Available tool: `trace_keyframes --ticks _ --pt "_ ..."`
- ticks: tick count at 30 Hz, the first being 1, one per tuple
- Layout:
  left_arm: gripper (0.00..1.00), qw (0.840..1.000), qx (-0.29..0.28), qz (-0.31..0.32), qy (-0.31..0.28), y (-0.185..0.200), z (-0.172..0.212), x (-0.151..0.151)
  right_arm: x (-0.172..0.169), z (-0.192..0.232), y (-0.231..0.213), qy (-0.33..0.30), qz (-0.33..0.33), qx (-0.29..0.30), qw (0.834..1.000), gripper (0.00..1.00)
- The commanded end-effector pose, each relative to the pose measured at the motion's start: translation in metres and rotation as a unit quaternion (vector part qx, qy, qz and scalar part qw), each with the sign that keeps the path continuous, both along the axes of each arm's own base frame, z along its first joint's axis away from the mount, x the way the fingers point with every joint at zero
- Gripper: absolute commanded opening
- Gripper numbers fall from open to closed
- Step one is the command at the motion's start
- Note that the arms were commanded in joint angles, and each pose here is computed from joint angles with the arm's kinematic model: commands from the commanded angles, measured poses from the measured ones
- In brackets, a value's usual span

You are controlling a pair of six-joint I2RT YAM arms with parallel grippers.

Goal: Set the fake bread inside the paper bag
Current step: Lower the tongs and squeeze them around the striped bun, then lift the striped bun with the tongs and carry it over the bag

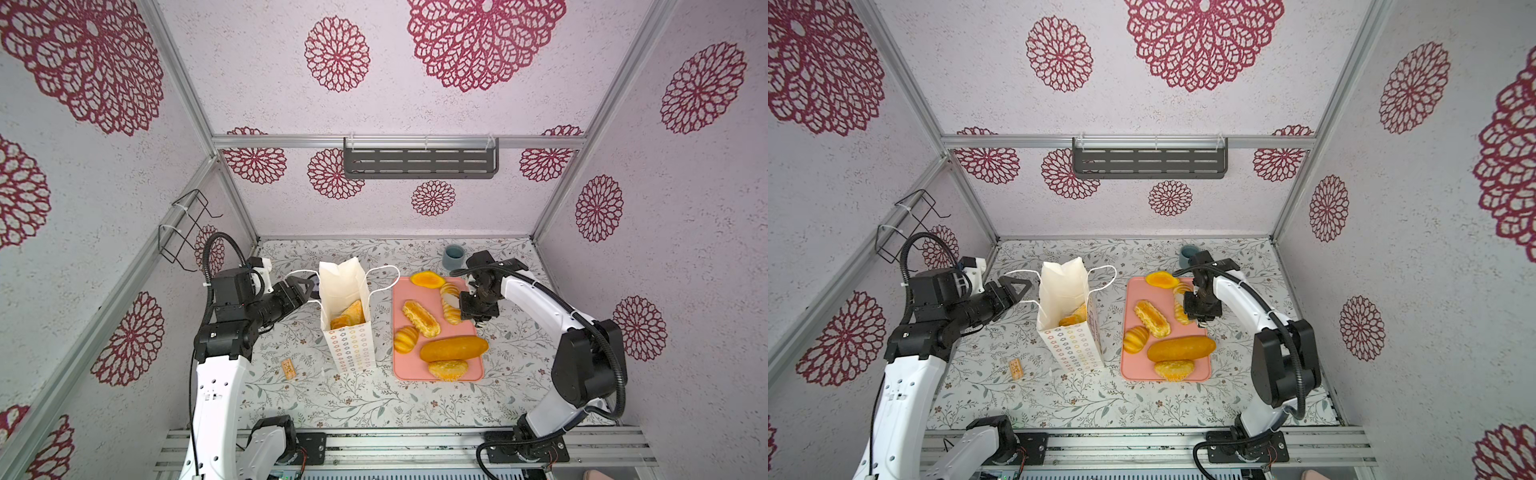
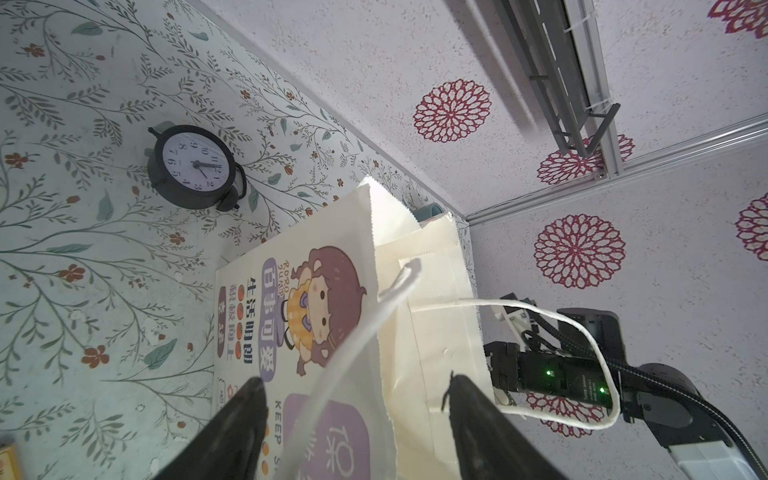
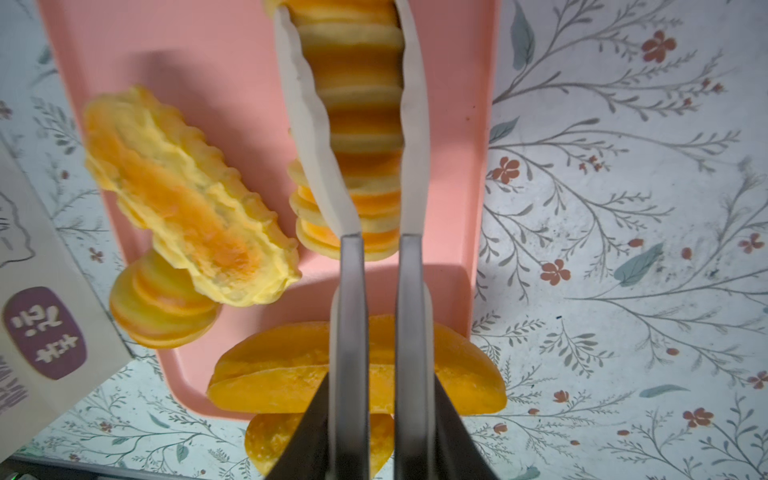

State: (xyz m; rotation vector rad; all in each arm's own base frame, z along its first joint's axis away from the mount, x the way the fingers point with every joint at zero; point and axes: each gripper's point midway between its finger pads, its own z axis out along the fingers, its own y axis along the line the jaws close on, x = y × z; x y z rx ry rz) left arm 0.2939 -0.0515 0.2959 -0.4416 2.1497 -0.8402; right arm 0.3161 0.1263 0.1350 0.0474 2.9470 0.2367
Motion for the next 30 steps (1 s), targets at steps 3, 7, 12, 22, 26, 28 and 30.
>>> trace_keyframes --ticks 3,7,12,22,26,28,30 --pt "0.67 1.000 -0.006 -0.008 -0.019 -0.002 0.013 0.000 0.007 0.035 0.004 -0.058 -0.022 0.041 0.997 0.25" --pt "0.64 1.000 -0.015 -0.010 -0.023 -0.004 0.017 -0.001 0.006 0.046 0.009 -0.074 -0.025 0.064 0.995 0.23" --pt "0.59 0.999 -0.024 -0.012 -0.028 -0.006 0.022 -0.001 0.004 0.069 0.017 -0.100 -0.024 0.104 0.989 0.22" --pt "0.37 0.999 -0.031 -0.013 -0.032 -0.008 0.027 -0.003 -0.002 0.129 0.035 -0.160 -0.010 0.186 0.969 0.22" --pt "0.27 0.999 -0.032 -0.013 -0.031 -0.008 0.027 -0.003 -0.003 0.155 0.041 -0.185 0.000 0.216 0.959 0.22" --pt "0.22 0.999 -0.031 -0.014 -0.032 -0.008 0.028 -0.004 -0.004 0.172 0.046 -0.202 0.008 0.238 0.950 0.21" --pt "0.17 0.999 -0.030 -0.014 -0.031 -0.008 0.027 -0.003 -0.005 0.189 0.053 -0.216 0.018 0.265 0.940 0.21"
